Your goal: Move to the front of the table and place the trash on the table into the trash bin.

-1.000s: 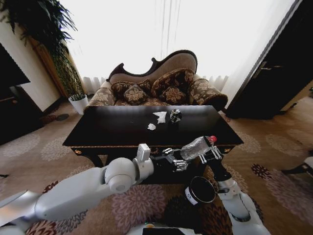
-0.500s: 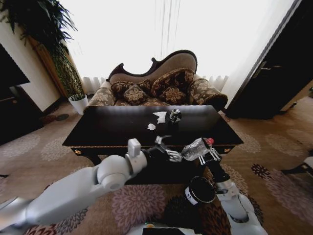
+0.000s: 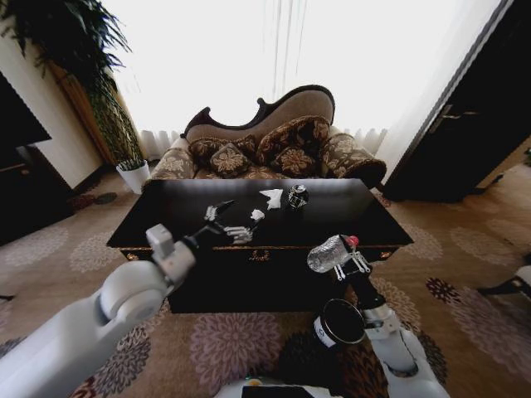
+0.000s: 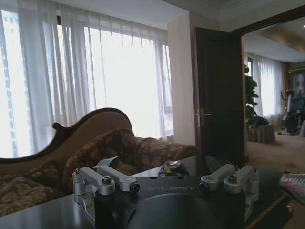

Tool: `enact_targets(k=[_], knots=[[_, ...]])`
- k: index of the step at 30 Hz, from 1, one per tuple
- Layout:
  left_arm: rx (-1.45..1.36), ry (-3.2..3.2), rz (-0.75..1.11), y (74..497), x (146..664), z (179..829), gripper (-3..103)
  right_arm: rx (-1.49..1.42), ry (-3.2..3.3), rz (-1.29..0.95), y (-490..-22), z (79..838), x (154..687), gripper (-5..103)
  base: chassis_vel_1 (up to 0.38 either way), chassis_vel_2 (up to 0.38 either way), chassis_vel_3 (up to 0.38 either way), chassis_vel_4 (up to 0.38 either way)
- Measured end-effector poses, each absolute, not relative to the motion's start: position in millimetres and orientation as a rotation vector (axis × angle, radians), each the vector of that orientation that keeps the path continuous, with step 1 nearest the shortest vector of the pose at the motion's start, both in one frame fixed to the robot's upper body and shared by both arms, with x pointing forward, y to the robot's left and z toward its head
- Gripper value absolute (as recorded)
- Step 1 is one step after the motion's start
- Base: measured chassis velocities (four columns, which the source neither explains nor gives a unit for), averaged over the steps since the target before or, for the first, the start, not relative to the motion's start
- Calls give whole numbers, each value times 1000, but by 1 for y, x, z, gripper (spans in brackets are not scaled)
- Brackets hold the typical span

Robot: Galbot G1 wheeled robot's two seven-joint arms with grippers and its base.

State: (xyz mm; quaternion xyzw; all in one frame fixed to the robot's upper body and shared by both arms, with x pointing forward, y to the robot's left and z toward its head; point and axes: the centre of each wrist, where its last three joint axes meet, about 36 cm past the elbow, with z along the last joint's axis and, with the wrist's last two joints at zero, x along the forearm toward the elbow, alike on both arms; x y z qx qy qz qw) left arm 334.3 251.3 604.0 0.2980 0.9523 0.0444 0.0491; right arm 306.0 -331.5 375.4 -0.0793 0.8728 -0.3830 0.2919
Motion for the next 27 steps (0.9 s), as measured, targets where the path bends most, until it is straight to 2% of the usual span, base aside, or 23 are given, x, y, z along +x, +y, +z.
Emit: enact_targets(k=[8,13,17,27], knots=[[707,2912,152,271,336,591,100,-144,2462,-930,-341,359,273,28,0,0,0,0],[520,2912,202,304,331,578,100,-138,2521,-873,-342,349,264,28,0,0,0,0],[327,2939,181,348,317,555,100,-129,2583,-835,-346,336,255,28,0,0,0,0],[82,2951,212,401,299,522,100,-105,2666,-761,-348,319,250,28,0,0,0,0]])
